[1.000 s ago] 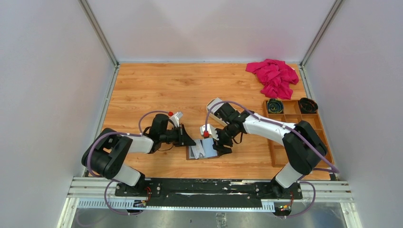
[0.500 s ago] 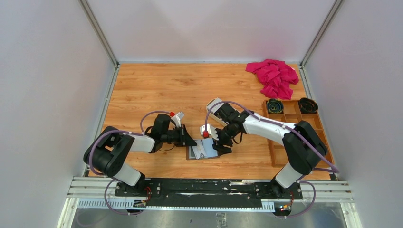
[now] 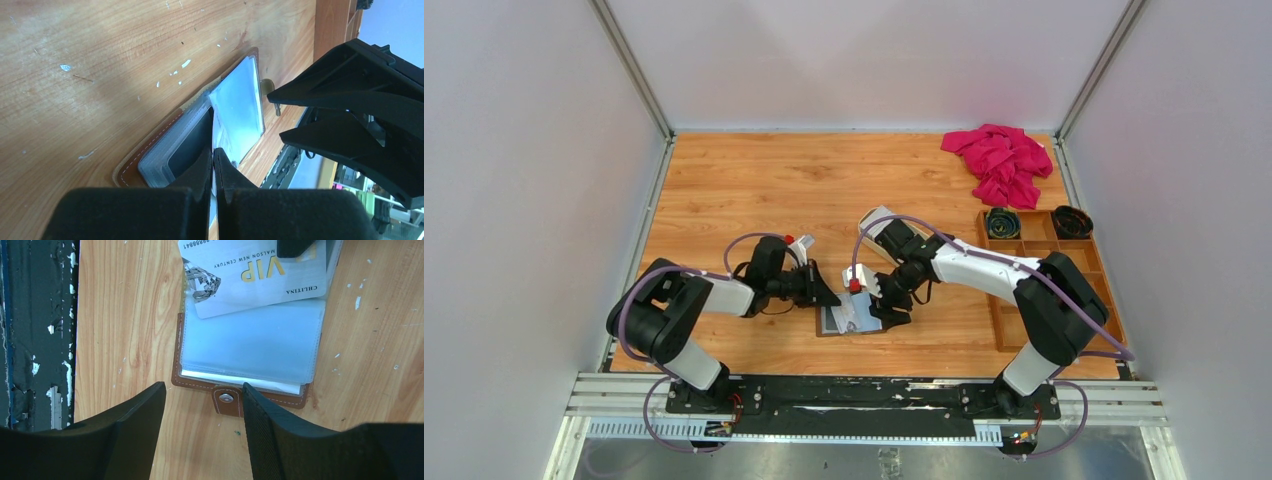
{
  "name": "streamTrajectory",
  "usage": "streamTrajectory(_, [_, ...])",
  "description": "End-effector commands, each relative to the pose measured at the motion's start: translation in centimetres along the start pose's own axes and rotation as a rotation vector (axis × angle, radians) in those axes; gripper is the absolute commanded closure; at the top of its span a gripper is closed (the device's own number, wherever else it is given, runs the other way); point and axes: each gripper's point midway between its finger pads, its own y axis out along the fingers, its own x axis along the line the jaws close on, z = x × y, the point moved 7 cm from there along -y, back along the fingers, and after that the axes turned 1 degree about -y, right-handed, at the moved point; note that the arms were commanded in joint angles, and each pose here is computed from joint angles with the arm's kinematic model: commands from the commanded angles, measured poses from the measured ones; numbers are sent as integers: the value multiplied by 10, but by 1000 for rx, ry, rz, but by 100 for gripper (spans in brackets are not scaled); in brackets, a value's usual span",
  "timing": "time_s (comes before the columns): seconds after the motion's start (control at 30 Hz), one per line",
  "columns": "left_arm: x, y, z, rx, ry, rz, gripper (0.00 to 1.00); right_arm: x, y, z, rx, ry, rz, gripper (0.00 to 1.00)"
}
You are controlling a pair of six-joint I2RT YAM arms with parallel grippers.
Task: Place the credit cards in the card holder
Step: Insert the credit card into the card holder.
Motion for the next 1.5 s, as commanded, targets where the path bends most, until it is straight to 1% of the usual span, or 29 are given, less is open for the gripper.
streamTrajectory(0.0, [9,2,2,29,-31,-88,100,-1,1,-6,13,-1,-2,39])
streamTrajectory(0.4, [11,9,0,96,-58,-98,100,-1,0,-8,17,-1,3,40])
streamTrajectory(0.67, [15,13,2,158,-104,-116,100,-1,1,-10,18,-8,6,41])
streamTrajectory(1.13, [20,3,8,304,-125,-245,100,2,5,-12,34,-19,0,41])
streamTrajectory(1.47, [27,13,5,331,-147,-251,100,2,4,-14,38,-23,5,41])
